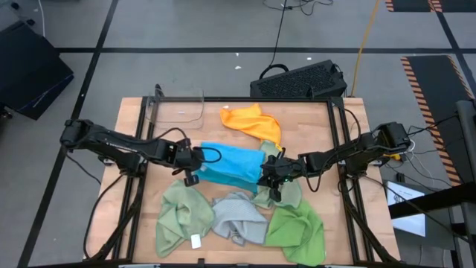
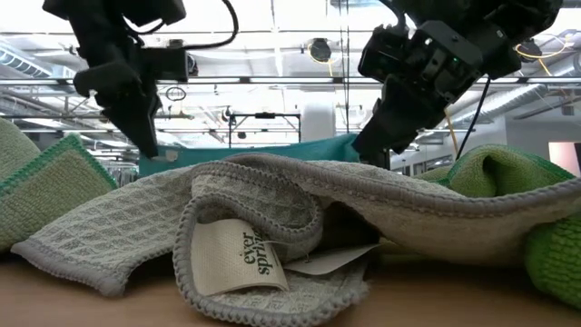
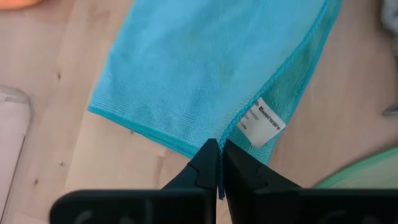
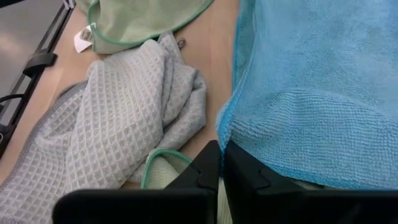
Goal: Fold microfiber towels
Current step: Fold the blue microfiber cloth
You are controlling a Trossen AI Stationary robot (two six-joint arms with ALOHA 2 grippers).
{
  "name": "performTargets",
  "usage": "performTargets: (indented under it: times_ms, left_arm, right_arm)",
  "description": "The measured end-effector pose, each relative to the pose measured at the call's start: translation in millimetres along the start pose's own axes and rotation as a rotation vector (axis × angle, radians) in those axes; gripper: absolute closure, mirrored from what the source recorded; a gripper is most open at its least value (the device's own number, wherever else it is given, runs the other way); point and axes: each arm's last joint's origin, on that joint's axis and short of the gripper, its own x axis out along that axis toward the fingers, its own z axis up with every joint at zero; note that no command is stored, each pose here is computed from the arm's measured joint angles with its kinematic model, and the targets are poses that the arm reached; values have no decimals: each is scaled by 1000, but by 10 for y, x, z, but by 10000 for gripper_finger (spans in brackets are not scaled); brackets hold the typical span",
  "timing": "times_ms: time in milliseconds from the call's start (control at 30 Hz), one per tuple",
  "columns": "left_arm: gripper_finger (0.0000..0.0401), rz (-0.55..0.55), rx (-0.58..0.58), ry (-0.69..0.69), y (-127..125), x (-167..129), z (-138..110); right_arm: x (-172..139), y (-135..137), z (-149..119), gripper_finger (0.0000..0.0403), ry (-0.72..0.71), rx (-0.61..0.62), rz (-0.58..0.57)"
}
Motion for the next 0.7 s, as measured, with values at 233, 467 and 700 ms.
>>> performTargets:
  times_ms: [233,467,700]
  left_arm:
    - [369,2,41,66,-33,130,-12]
    - [296,-73,48,122,-32,83,-64]
    - [230,-50,38,113,45,43,-41]
  right_arm:
    - [0,1,-8,313,11,-3,11]
    - [-14,29,-22,252,51,-60,109]
    - [-45,-57,-24,254,78,-193,86]
